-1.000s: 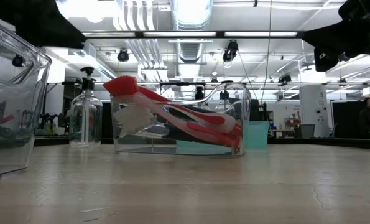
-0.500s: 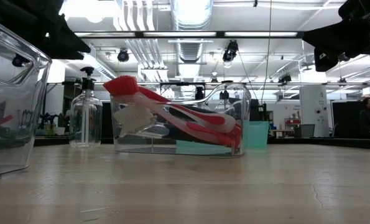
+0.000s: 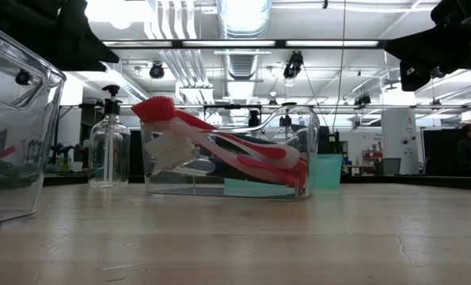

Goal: Pick & Place Kitchen Sink Supplies
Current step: Put the transparent soap dispenser into the green bin

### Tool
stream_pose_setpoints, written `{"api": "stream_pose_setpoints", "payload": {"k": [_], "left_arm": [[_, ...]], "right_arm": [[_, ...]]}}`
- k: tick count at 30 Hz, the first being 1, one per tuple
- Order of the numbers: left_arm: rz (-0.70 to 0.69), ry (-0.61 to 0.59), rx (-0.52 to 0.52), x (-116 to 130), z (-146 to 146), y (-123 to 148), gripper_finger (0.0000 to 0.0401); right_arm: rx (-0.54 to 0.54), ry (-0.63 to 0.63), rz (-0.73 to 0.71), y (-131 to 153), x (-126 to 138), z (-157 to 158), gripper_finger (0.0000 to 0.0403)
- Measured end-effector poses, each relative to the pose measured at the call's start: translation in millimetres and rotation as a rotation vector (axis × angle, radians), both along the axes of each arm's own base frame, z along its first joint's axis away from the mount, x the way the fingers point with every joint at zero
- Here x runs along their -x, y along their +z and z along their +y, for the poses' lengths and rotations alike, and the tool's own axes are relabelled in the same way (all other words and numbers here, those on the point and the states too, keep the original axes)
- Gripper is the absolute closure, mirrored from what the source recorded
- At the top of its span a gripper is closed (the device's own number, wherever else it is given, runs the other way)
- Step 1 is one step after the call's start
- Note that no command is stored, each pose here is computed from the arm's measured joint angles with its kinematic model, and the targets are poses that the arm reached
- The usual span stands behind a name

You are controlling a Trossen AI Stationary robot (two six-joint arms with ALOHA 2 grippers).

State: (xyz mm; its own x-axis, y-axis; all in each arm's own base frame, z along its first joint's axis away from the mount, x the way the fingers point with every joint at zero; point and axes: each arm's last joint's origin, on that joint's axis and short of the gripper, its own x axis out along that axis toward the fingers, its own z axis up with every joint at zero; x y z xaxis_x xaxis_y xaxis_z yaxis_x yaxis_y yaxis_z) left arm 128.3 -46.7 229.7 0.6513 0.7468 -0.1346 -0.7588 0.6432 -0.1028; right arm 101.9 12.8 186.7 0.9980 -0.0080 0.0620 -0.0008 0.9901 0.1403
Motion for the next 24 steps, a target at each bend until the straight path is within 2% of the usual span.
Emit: {"api": "stream_pose_setpoints", "payload": {"k": [5, 12, 16, 20, 24], "left_arm": [[0.116, -0.044, -0.062, -4.1, -2.8, -4.7, 0.0151], [0.099, -0.031, -0.034, -8.6, -5.4, -10.1, 0.0151], [0.189, 0.012, -0.128, -9.4, -2.4, -15.7, 0.0151], [0.142, 0.028, -0.029, -12.2, 1.2, -19.3, 0.0151], [0.114, 0.051, -0.008, -12.9, 3.2, -19.3, 0.0151]], "right_arm": [[0.000, 0.000, 0.000, 0.0, 0.0, 0.0, 0.0394], [0.001, 0.000, 0.000, 0.0, 0.0, 0.0, 0.0394], [0.000, 0.000, 0.000, 0.0, 0.0, 0.0, 0.0394], [0.000, 0.000, 0.000, 0.0, 0.0, 0.0, 0.0394], [0.001, 0.000, 0.000, 0.0, 0.0, 0.0, 0.0394]]}}
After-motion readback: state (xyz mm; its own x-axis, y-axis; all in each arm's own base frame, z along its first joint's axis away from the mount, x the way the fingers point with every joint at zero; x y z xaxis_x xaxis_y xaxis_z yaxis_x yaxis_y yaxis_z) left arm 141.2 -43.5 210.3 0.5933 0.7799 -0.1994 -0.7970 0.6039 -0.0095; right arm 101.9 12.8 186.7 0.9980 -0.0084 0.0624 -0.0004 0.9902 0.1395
